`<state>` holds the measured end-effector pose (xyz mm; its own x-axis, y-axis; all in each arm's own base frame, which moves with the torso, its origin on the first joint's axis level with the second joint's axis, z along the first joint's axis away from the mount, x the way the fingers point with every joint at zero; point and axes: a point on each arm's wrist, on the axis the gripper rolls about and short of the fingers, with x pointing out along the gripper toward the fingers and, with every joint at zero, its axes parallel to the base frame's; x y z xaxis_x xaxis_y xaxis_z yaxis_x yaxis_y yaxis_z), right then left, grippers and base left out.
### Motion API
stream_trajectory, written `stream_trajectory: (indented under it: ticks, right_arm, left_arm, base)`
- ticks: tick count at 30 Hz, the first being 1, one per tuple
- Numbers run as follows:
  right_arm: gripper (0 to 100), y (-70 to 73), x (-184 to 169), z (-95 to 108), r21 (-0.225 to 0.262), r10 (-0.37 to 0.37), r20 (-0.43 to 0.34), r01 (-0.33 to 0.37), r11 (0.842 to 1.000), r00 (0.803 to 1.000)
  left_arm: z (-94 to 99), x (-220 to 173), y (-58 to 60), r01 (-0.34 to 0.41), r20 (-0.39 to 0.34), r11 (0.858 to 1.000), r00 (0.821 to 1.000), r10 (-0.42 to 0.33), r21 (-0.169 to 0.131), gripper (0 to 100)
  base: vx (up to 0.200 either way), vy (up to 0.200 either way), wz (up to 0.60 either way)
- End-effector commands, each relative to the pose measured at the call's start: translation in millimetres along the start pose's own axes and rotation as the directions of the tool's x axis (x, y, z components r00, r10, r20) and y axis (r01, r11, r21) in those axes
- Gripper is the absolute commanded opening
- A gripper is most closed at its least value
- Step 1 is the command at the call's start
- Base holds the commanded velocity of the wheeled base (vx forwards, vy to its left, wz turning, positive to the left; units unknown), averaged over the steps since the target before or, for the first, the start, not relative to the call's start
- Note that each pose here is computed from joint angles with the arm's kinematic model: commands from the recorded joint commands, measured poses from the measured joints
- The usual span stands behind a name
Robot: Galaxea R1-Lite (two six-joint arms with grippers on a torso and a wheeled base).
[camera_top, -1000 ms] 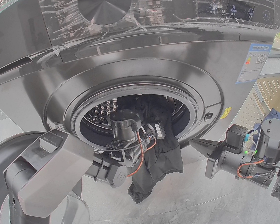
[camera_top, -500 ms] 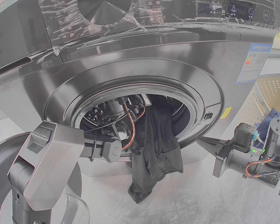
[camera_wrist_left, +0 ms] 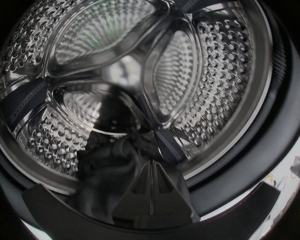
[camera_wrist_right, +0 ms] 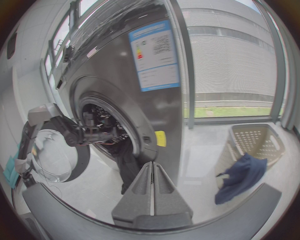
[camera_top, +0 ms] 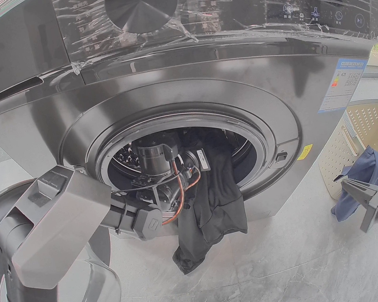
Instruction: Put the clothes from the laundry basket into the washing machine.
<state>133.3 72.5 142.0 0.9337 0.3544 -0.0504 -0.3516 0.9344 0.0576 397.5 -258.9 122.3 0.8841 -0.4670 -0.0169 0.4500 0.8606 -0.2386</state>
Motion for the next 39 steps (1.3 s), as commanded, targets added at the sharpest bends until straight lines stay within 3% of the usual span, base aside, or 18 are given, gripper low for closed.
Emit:
stream_trajectory:
  ticks: [1, 5, 9, 14, 20, 23, 26, 27, 28, 29, 30, 31, 34, 36, 39]
  right_arm:
    - [0, -30.2, -63.7, 6.0, 0.012, -0.249, 0.101, 0.249, 0.968, 0.963]
    - [0, -33.4, -99.6, -2.9, -0.002, -0.340, 0.112, 0.343, 0.939, 0.934]
    - [0, -29.4, -132.8, -22.4, -0.010, -0.376, 0.112, 0.379, 0.925, 0.920]
    - [0, -24.4, -159.0, -43.2, -0.001, -0.387, 0.156, 0.392, 0.920, 0.909]
    - [0, -23.8, -164.4, -56.4, 0.017, -0.393, 0.132, 0.394, 0.919, 0.910]
    - [0, -24.5, -164.4, -57.7, 0.020, -0.429, 0.118, 0.430, 0.903, 0.896]
    - [0, -24.2, -164.8, -57.8, 0.016, -0.491, 0.121, 0.493, 0.870, 0.863]
    - [0, -24.2, -164.8, -57.8, 0.016, -0.491, 0.121, 0.493, 0.870, 0.863]
    - [0, -21.3, -167.5, -58.8, -0.008, -0.535, 0.142, 0.542, 0.841, 0.833]
    - [0, -20.1, -167.8, -61.1, -0.026, -0.536, 0.146, 0.545, 0.838, 0.831]
    - [0, -19.6, -168.1, -62.4, -0.040, -0.529, 0.142, 0.539, 0.842, 0.837]
    - [0, -19.1, -168.4, -68.1, -0.046, -0.488, 0.110, 0.495, 0.868, 0.866]
    - [0, -16.9, -169.1, -68.7, -0.036, -0.394, 0.100, 0.399, 0.916, 0.914]
    - [0, -16.1, -169.1, -68.8, -0.024, -0.364, 0.094, 0.368, 0.930, 0.927]
    - [0, -15.9, -168.9, -68.7, -0.022, -0.356, 0.094, 0.359, 0.933, 0.930]
  left_arm:
    - [-0.9, -50.8, -22.4, 0.074, -0.103, 0.997, 0.992, -0.072, 0.013, 0]
    - [-12.4, -65.2, -24.0, 0.091, -0.143, 0.996, 0.986, -0.088, 0.017, 0]
    - [-22.2, -70.2, -25.3, 0.101, -0.151, 0.995, 0.984, -0.097, 0.019, 0]
    - [-33.7, -73.4, -27.6, 0.109, -0.163, 0.994, 0.981, -0.105, 0.020, 0]
    - [-38.1, -78.2, -27.3, 0.108, -0.167, 0.994, 0.981, -0.102, 0.026, 0]
    - [-41.1, -81.9, -28.3, 0.116, -0.161, 0.992, 0.981, -0.106, 0.052, 0]
    - [-45.5, -87.7, -27.2, 0.119, -0.163, 0.991, 0.981, -0.107, 0.066, 0]
    - [-45.5, -87.7, -27.2, 0.119, -0.163, 0.991, 0.981, -0.107, 0.066, 0]
    - [-48.9, -90.8, -27.6, 0.123, -0.167, 0.990, 0.980, -0.111, 0.066, 0]
    - [-48.9, -91.2, -27.5, 0.124, -0.164, 0.990, 0.980, -0.112, 0.066, 0]
    - [-49.2, -91.0, -27.4, 0.124, -0.163, 0.990, 0.980, -0.112, 0.066, 0]
    - [-49.2, -90.6, -26.3, 0.121, -0.161, 0.990, 0.981, -0.110, 0.065, 0]
    - [-51.6, -87.8, -22.5, 0.112, -0.163, 0.991, 0.982, -0.100, 0.069, 0]
    - [-55.3, -82.9, -18.2, 0.102, -0.167, 0.992, 0.982, -0.089, 0.071, 0]
    - [-67.6, -72.5, -12.0, 0.088, -0.183, 0.993, 0.981, -0.072, 0.077, 0]
  base:
    - [0.000, 0.000, 0.00]
    - [0.000, 0.000, 0.00]
    - [0.000, 0.000, 0.00]
    - [0.000, 0.000, 0.00]
    - [0.000, 0.000, 0.00]
    - [0.000, 0.000, 0.00]
    - [0.000, 0.000, 0.00]
    - [0.000, 0.000, 0.00]
    - [0.000, 0.000, 0.00]
    - [0.000, 0.000, 0.00]
    - [0.000, 0.000, 0.00]
    - [0.000, 0.000, 0.00]
    - [0.000, 0.000, 0.00]
    - [0.000, 0.000, 0.00]
    - [0.000, 0.000, 0.00]
